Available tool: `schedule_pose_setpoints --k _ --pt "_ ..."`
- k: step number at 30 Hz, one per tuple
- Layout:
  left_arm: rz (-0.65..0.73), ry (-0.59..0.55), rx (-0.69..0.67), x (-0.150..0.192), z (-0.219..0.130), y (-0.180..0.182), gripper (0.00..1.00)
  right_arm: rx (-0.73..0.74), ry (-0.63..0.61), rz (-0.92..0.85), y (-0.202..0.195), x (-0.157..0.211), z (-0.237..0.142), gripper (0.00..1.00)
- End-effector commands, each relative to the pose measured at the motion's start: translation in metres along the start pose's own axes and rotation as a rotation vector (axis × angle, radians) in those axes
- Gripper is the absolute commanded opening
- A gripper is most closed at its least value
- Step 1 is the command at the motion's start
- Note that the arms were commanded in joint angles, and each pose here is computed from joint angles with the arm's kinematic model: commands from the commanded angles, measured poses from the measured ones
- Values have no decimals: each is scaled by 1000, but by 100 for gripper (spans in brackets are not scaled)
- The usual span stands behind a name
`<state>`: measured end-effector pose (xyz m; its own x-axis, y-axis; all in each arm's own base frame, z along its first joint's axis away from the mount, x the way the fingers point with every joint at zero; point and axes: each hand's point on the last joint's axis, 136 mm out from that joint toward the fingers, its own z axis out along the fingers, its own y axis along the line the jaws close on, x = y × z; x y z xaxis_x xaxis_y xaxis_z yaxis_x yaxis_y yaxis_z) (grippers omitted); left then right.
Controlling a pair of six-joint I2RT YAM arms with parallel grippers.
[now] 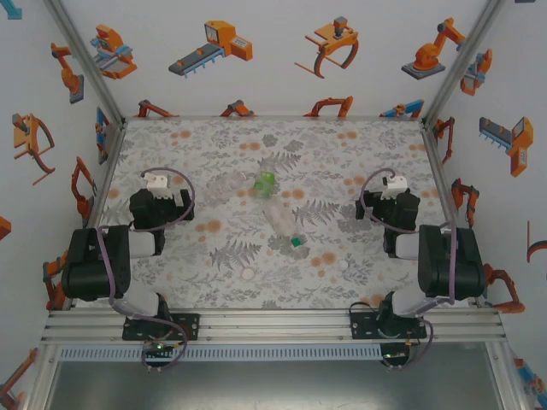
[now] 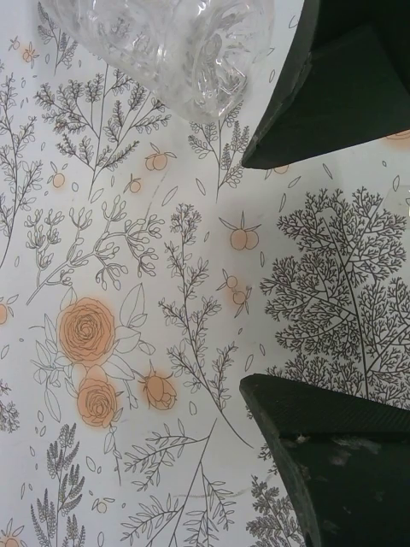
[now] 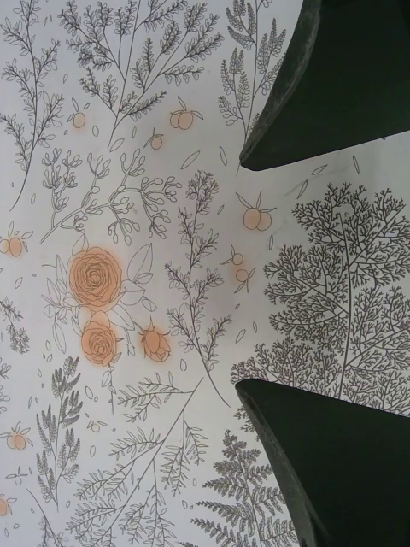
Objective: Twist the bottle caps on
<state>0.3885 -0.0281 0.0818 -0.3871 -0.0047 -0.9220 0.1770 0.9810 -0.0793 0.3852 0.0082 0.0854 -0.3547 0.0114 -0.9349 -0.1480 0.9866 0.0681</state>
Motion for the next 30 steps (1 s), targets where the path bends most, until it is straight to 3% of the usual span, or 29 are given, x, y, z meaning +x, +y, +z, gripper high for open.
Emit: schedule_pose_setpoints --k 1,30 --pt "16 -40 19 -10 -2 -2 97 -15 -37 -24 2 -8 -1 99" --pt "-2 -36 -16 -11 -1 4 97 54 -17 17 -11 -8 3 99"
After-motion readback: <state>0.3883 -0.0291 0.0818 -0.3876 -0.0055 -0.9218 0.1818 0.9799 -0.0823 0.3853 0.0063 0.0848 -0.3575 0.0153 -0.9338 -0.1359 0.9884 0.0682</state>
